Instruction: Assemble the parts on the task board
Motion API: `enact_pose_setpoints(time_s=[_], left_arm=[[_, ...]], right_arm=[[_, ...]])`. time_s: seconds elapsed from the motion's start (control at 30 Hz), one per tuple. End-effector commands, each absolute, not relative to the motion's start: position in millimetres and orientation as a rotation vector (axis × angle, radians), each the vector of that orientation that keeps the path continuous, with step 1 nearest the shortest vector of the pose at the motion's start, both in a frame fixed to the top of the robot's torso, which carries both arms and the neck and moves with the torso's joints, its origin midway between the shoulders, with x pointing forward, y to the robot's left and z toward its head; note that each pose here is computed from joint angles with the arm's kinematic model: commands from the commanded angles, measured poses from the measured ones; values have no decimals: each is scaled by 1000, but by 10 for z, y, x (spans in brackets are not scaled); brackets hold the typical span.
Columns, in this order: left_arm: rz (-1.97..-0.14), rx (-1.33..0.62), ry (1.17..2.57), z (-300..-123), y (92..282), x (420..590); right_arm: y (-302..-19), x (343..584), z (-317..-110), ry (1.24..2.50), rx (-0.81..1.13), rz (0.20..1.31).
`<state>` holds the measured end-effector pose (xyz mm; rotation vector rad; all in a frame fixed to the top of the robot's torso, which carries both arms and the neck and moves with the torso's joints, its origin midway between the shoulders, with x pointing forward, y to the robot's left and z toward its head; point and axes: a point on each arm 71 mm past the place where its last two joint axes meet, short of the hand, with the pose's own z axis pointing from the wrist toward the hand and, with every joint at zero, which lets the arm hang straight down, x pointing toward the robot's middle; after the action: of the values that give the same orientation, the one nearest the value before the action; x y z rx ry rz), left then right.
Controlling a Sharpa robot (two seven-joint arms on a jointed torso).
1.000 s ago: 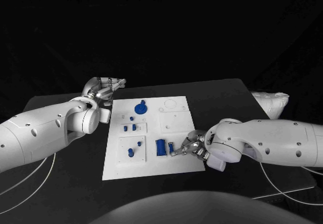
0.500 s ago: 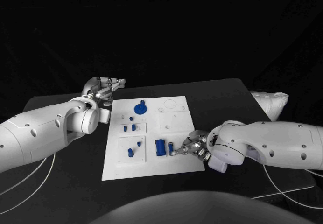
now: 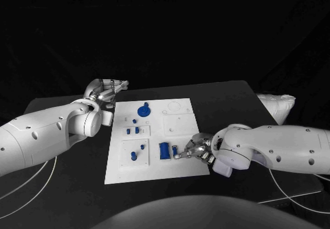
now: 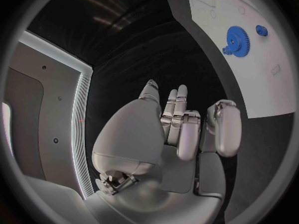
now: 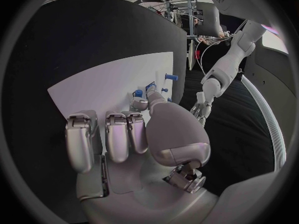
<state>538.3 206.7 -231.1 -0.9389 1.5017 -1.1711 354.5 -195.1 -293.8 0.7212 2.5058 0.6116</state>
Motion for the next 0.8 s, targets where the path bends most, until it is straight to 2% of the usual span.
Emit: enact_pose_setpoints(time_s=[0.03, 0.3, 0.8], left_arm=[[-1190, -927, 1507, -2301, 2040, 5380], [-1190, -927, 1507, -2301, 2042, 5381], [-1193, -926, 1509, -2303, 2032, 5383]], right_arm=[[-1939, 3541, -2934, 2509, 594, 588], [-1968, 3559, -2940, 2498, 540, 525], [-1955, 3607, -2970, 2502, 506, 484]])
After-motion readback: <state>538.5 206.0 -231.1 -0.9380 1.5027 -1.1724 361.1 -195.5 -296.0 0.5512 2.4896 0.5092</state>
